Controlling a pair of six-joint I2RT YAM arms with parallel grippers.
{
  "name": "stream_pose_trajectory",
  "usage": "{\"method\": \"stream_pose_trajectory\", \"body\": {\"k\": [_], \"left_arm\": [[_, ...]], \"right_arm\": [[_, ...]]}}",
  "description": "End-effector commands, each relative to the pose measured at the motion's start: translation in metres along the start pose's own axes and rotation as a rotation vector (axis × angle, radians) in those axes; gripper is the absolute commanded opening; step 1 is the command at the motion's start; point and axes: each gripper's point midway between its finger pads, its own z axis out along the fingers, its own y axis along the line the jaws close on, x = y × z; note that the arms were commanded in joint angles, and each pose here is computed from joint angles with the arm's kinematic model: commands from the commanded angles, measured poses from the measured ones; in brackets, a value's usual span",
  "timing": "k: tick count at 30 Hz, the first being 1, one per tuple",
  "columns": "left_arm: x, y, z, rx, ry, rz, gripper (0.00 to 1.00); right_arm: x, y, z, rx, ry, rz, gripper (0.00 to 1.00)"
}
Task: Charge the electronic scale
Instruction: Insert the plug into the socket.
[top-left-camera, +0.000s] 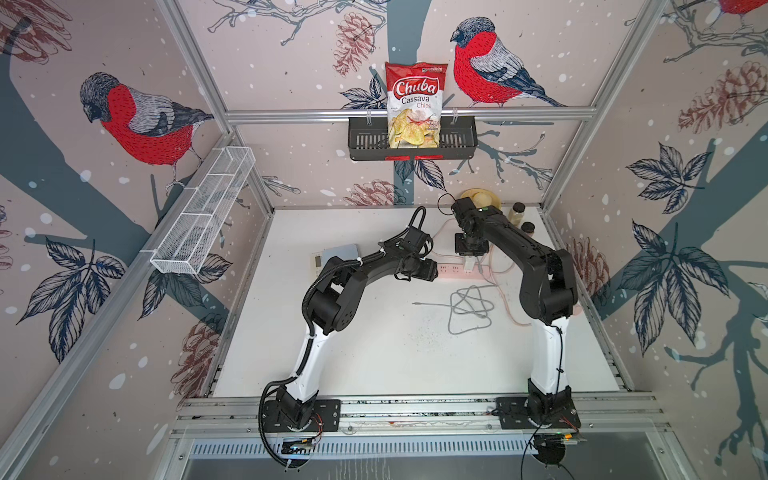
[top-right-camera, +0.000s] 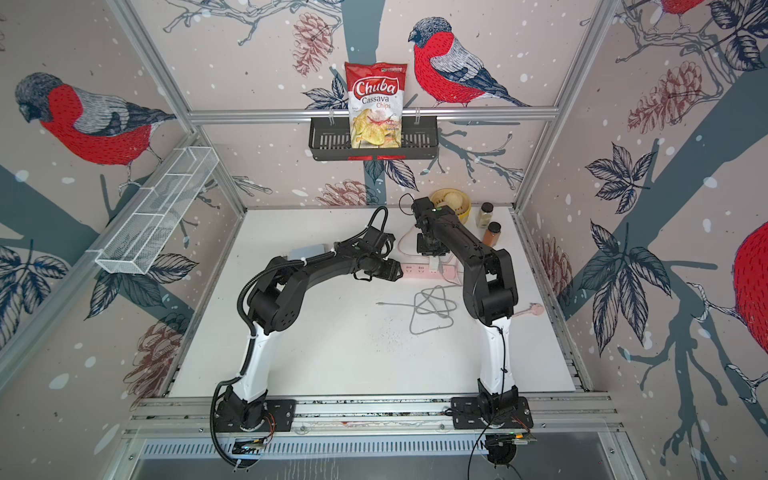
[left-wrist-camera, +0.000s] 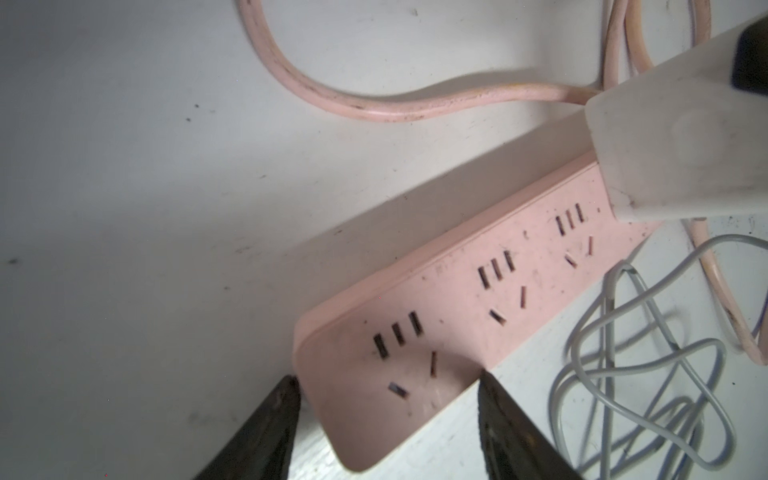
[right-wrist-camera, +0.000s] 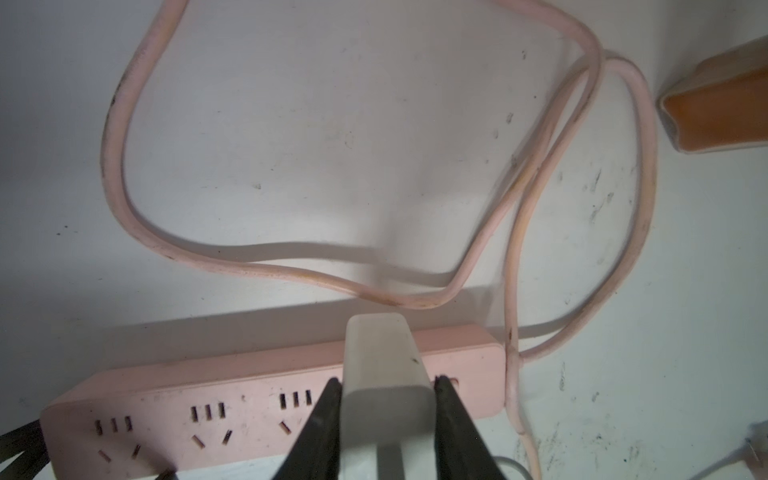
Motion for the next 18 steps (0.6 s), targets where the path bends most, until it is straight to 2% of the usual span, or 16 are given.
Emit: {"method": "stream_pose_trajectory", "body": {"k": [1,6,11,15,18], "left_arm": [[0.018,0.003,0.002,-0.004,0.055,-0.061,0.66],[0.019,0.002,0.001,0.001,0.056,-0.068,0.66],[0.015,-0.001,-0.007,0.004,0.038,-0.049,0.67],[0.003,-0.005,-0.021,-0.001,0.002,-0.007,0.7],[-0.013,-0.006,-0.041,-0.026,-0.043,0.025,0.72]], "right_arm": [[0.054,0.003,0.012,-0.028,0.162,0.061,0.0],[0.064,0.001,0.018,-0.05,0.118,0.084,0.01],[0.044,0.003,-0.001,-0.069,0.047,0.089,0.39],[0.003,-0.001,-0.048,-0.086,-0.092,0.1,0.58],[-0.021,-0.003,-0.087,-0.118,-0.191,0.108,0.62]]}}
